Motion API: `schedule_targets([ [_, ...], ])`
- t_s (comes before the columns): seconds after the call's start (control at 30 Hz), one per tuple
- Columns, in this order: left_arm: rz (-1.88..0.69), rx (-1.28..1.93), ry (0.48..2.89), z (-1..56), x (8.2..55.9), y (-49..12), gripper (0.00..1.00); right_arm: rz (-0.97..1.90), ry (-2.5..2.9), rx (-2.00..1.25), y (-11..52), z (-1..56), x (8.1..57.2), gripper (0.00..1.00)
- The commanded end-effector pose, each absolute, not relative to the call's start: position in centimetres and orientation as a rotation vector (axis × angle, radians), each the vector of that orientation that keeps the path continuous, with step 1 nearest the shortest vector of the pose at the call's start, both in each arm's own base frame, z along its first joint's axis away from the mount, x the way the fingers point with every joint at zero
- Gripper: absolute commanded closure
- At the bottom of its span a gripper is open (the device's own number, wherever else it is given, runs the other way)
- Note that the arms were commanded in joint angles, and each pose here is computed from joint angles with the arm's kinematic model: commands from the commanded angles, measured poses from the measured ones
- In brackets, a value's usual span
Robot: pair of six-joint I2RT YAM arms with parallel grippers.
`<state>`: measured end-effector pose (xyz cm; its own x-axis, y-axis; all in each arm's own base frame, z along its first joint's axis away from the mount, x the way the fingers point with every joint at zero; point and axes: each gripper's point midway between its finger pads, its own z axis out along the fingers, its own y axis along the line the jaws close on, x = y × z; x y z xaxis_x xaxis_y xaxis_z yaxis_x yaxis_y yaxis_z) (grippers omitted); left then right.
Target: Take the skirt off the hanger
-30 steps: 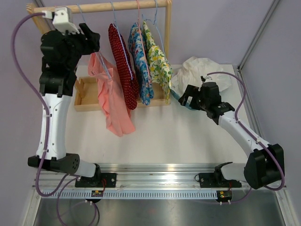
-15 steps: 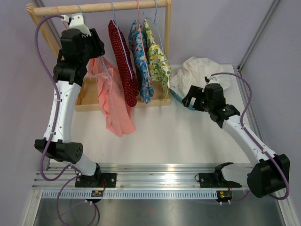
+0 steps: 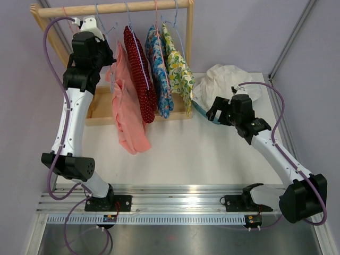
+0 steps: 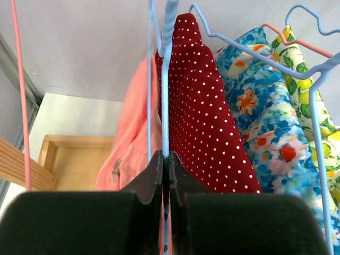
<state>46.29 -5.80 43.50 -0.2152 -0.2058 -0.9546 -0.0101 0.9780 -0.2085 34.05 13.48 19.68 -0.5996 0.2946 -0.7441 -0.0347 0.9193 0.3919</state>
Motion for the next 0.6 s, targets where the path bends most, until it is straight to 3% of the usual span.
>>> schedule_targets([
  [0.0,-0.156,-0.142,1.760,44.7,46.3,-5.6,1.00,0.453,2.129,0.169,13.3,20.8,34.0,0.01],
  [0.17,-0.111,-0.127,1.704,47.4,44.7,-5.2,1.00,0.525,2.078,0.097,14.6,23.2,34.0,0.01],
  [0.47,-0.094,-0.127,1.562,54.8,40.2,-4.5,1.00,0.745,1.716,-0.331,23.3,39.0,29.3,0.01],
  [0.57,-0.103,-0.144,1.529,56.2,39.1,-4.3,1.00,0.805,1.717,-0.414,27.0,40.5,28.0,0.01],
])
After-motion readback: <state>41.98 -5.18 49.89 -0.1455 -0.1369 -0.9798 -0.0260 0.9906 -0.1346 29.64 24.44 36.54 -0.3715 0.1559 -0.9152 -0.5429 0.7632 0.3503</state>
